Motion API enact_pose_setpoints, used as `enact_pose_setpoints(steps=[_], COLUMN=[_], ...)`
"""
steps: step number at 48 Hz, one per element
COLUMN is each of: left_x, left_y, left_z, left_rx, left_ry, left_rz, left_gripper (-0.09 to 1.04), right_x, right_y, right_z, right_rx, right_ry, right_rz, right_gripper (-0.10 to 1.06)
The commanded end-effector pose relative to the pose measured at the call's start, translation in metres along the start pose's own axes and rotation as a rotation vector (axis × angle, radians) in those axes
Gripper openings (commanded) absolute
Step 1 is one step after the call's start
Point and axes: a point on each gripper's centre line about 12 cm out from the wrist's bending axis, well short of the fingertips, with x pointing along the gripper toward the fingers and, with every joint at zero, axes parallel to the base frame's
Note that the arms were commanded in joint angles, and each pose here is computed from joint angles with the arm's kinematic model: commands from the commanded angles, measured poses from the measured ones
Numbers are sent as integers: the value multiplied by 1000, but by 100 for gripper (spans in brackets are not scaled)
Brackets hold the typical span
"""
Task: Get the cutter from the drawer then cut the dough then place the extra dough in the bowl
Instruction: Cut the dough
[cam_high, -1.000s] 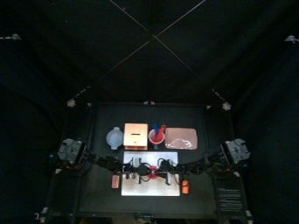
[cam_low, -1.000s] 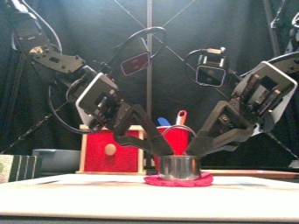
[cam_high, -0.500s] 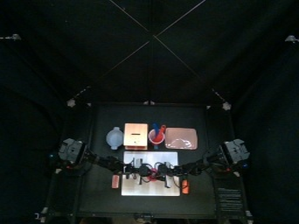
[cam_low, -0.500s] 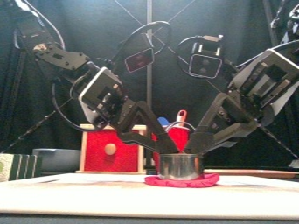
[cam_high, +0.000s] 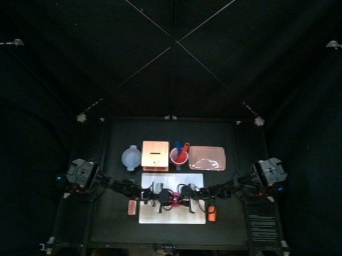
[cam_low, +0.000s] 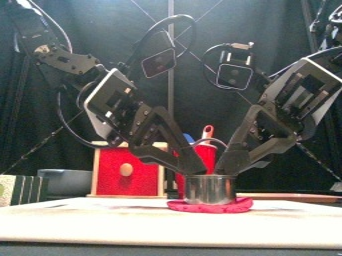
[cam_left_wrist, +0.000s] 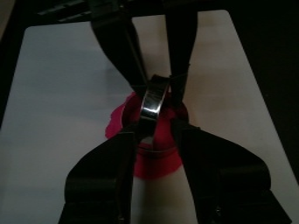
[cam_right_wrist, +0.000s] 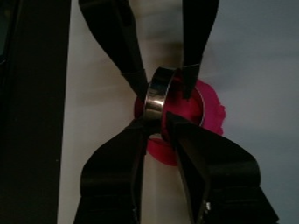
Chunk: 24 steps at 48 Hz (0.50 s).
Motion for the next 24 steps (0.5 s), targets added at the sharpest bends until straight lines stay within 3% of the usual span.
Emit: enact_pose_setpoints(steps=[1,10,24], left_x=[-7,-15,-20], left_y=[-5,1,4], left_z=[-7,9,29], left_rx=[0,-10,23], left_ry=[3,-122,-218], left_rz=[-6,33,58], left_gripper=[77,77,77], right_x=[-9,-18,-22], right_y=[-9,-4,2], right_z=[-5,12,31], right_rx=[15,11,-3], right_ry=[21,-38,-85], right_rz=[-14,4,23], right_gripper=[77,89,89])
